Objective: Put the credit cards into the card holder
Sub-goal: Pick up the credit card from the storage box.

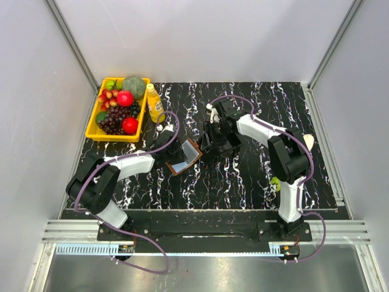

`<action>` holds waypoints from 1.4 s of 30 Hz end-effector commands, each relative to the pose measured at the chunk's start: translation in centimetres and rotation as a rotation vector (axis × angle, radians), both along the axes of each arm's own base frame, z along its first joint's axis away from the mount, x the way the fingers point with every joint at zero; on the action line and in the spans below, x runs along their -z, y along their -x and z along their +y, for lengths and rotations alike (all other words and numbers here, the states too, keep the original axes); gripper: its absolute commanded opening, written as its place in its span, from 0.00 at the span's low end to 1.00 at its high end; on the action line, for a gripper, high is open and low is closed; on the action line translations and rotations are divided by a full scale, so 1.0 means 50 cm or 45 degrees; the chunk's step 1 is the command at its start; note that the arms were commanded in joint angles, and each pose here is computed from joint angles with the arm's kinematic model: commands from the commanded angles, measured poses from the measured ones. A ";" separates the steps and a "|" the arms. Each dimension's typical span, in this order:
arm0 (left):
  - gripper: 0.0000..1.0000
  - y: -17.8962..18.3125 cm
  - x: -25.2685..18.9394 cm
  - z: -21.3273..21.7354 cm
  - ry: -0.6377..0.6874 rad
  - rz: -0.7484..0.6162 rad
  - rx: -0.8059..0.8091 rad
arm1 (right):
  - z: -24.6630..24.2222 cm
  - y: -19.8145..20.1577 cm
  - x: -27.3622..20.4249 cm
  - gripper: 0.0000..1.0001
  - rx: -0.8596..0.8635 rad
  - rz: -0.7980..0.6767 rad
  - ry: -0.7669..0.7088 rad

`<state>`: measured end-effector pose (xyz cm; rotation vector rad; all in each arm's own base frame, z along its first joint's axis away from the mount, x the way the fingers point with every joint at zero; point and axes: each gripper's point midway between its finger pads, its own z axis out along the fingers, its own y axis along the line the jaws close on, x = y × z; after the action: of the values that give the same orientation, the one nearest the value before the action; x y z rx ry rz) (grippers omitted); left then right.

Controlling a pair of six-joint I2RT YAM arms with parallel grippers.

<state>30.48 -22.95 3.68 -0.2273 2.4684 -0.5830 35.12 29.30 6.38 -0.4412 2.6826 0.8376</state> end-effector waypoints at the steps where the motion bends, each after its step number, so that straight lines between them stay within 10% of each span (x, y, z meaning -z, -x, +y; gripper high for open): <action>1: 0.24 -0.022 -0.025 -0.016 0.031 -0.047 0.023 | 0.009 -0.020 -0.025 0.57 -0.008 -0.040 -0.028; 12: 0.23 -0.021 -0.027 -0.015 0.029 -0.048 0.026 | -0.104 -0.092 0.010 0.66 0.183 -0.187 0.421; 42: 0.23 -0.018 -0.021 -0.008 0.048 -0.043 0.028 | -0.125 -0.011 0.159 0.75 -0.059 -0.121 0.889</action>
<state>30.68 -22.85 3.83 -0.2253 2.4679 -0.5963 39.04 24.90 3.48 -0.5333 2.6967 0.0572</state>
